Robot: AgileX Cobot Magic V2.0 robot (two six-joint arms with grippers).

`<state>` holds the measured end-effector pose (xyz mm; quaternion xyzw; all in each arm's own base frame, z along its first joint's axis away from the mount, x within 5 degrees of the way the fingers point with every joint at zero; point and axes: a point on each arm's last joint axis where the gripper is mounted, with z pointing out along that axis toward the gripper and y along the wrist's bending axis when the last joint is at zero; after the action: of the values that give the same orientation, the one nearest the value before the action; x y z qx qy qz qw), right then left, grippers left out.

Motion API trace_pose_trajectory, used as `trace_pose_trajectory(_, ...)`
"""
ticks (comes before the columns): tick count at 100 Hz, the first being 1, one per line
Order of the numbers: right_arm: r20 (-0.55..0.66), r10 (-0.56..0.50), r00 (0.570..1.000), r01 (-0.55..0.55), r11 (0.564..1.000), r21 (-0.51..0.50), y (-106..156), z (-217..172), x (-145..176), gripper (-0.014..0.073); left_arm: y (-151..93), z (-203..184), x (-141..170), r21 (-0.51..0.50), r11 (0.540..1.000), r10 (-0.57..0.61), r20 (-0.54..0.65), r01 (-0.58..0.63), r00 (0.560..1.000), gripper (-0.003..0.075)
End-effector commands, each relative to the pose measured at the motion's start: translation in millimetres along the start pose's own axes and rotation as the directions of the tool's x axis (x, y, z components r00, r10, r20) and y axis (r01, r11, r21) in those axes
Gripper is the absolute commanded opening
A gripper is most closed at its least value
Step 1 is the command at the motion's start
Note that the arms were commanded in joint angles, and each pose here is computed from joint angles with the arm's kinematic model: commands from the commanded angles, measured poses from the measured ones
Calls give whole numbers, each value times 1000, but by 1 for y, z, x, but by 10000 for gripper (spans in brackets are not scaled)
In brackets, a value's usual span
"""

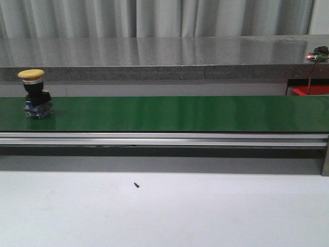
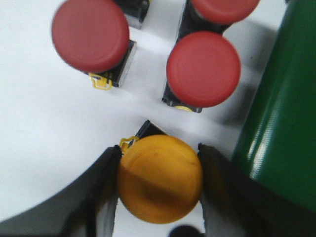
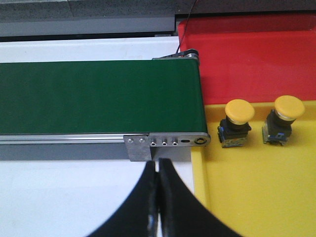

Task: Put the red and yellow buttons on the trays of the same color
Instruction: 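Place the yellow button on the belt and raise the left gripper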

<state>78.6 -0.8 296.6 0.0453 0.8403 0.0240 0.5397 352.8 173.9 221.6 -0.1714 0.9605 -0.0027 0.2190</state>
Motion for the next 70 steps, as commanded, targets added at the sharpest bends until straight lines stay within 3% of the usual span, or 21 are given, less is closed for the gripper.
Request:
trace_pose_trajectory(1, 99, -19, 995, 20, 1000, -3, 1, -4, -14, -66, -7, -50, -16, -16, 1000, 16, 177, -13, 984, 222)
trace_pose_trajectory(26, 99, -19, 995, 20, 1000, -3, 1, -4, -14, -66, -20, -92, -24, 1, 999, 32, 255, -33, 966, 222)
trace_pose_trajectory(58, 99, -19, 995, 20, 1000, -3, 1, -4, -14, -66, -76, -88, -22, 79, 983, 148, 213, -168, 966, 222)
trace_pose_trajectory(70, 99, -19, 995, 20, 1000, -3, 1, -4, -14, -66, -86, -82, -19, 97, 977, 172, 182, -191, 968, 222)
